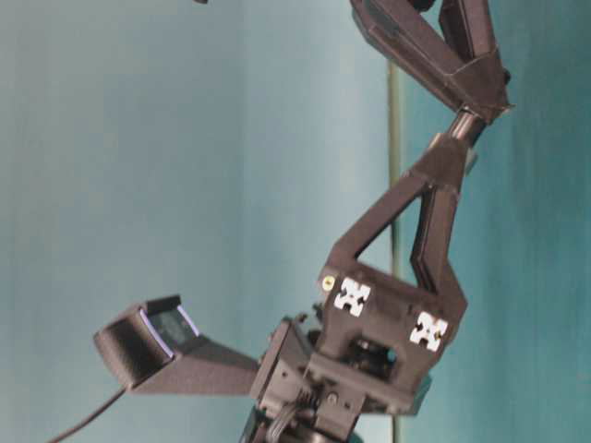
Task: Insert the washer onto the shaft with both hands.
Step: 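Push the washer with the left gripper onto the shaft's threaded end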
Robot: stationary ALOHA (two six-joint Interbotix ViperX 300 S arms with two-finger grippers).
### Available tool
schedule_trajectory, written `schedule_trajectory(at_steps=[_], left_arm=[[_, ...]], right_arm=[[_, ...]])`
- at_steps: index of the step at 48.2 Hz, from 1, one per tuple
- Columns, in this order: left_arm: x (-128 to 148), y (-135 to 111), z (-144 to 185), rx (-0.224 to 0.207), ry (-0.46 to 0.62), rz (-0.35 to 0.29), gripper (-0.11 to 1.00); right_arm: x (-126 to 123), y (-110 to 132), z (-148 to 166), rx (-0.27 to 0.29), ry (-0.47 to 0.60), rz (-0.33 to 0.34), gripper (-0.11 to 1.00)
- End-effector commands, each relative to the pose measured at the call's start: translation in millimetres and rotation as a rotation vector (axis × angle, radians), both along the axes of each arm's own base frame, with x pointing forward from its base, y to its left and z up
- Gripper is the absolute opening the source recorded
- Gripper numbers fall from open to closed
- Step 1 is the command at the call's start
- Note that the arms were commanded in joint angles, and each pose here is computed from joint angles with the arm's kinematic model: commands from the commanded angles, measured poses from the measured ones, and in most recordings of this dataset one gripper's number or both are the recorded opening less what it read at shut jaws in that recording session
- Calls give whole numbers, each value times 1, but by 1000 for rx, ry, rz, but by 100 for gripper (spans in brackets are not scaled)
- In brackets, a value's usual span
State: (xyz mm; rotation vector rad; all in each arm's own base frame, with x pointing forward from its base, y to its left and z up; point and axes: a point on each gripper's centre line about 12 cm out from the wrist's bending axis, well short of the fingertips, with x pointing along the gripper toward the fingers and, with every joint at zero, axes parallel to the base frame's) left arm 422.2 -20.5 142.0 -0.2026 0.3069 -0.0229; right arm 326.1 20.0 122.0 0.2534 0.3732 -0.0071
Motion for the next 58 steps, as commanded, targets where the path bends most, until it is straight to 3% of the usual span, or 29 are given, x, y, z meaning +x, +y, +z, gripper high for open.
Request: schedule_trajectory(at_steps=[1,35,50,58], left_arm=[[6,-5,7,1,-18,-13,36],[14,-8,5,7,7,-20,36],[16,-5,4,-40,61,6,36],[16,-5,4,-37,74,6,37]], right_arm=[[6,-2,9,5,-40,-10,0],[7,-2,10,8,-41,-11,0],[6,-1,7,6,-21,-9,0],[6,-1,7,5,-20,-9,0]])
